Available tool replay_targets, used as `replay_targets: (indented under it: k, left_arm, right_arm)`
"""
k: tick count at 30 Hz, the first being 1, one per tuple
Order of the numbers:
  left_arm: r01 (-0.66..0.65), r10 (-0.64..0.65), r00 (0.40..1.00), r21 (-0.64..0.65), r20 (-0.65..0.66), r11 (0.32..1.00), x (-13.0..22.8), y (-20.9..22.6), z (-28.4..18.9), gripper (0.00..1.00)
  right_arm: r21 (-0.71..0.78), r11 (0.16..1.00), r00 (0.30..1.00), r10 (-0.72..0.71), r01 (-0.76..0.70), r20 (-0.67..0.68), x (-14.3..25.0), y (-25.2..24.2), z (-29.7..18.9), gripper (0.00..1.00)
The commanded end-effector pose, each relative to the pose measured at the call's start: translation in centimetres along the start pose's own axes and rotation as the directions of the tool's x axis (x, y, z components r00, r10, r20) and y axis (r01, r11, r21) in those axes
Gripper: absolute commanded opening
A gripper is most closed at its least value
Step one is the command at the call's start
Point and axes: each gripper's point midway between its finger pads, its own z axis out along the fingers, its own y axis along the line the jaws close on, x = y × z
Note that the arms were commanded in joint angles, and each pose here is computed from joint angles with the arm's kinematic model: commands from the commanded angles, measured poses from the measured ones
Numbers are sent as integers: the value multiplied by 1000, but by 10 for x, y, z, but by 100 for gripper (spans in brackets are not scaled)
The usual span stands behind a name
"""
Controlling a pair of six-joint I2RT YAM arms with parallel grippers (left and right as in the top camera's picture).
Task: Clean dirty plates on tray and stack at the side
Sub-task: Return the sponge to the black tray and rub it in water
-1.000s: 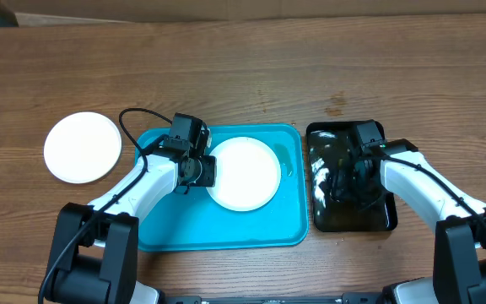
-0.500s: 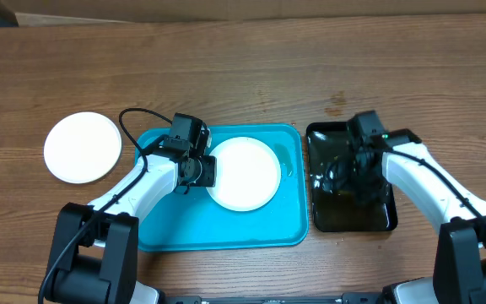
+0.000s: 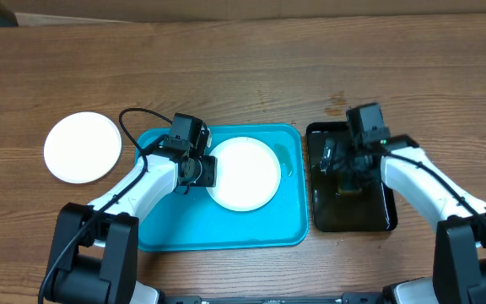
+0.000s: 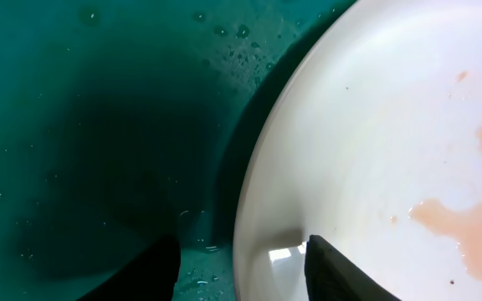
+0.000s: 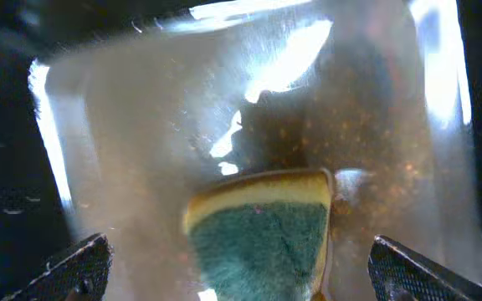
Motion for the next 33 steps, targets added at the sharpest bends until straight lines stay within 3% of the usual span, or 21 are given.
replay_targets:
  k: [1,2,3,4,5,6,8,9,10,11,13,15,20,24,26,27,29,33]
  left_arm:
    - [-25,25,1000,3,-19,1000,6,-2,4,50]
    - [-25,25,1000,4,-19,1000,6,-2,4,51]
    - [-25,25,1000,4,-19,1000,6,-2,4,51]
    - [-25,25,999,4,-20,1000,6,-2,4,51]
    - [-25,25,999,3,-20,1000,6,-2,4,52]
    - [-25,25,999,3,-22,1000,7,-2,4,53]
    - [-24,24,999,2,-27,1000,8,-2,4,57]
    - [-24,24,999,1,-31,1000,9,-1,4,61]
    - [-23,23,999,0,-36,1000,10,-1,4,63]
    - [-23,23,999,-2,-43,1000,12,-1,4,66]
    - [-21,21,998,-7,-57,1000,16,1,4,74]
    - [-20,19,997,-9,-68,1000,18,1,3,73]
    - [-20,19,997,-10,-70,1000,19,1,3,42]
    - [-21,20,998,-9,-66,1000,18,1,4,36]
    - [-26,25,998,-9,-66,1000,18,1,4,24]
    - [-42,41,997,-8,-65,999,17,1,4,16]
    - [-65,64,996,-6,-58,998,16,1,4,8]
    - [-92,90,995,-30,-45,995,12,5,4,4]
  right_arm:
    - [12,1000,1000,2,-2,-2,10,-6,11,80]
    - [7,1000,1000,2,-2,3,10,-6,12,50]
    - [5,1000,1000,2,-2,7,9,-5,12,28]
    - [0,1000,1000,2,-2,20,6,-4,12,11]
    - [-4,1000,1000,2,-2,29,3,-3,11,8]
    - [-9,1000,999,3,-3,36,-2,0,8,9]
    - [-33,999,1000,3,-2,29,-9,7,0,31]
    - [-52,999,1000,2,-2,16,-12,12,-6,49]
    - [-61,998,1000,2,-2,-1,-13,16,-12,74]
    - [-66,998,1000,1,-3,-22,-13,18,-19,82]
    - [-46,999,997,1,-5,-74,-8,16,-29,87]
    - [-24,1000,992,2,-5,-123,2,12,-33,87]
    - [16,1000,978,6,-3,-210,31,-1,-25,68]
    - [8,1000,983,5,-3,-186,39,-4,-8,71]
    - [0,1000,986,4,-4,-169,41,-5,-1,70]
    - [-4,1000,987,3,-4,-160,43,-6,3,57]
    - [-13,1000,987,3,-5,-160,46,-6,6,4]
    - [-54,998,983,3,-13,-184,41,5,-6,4]
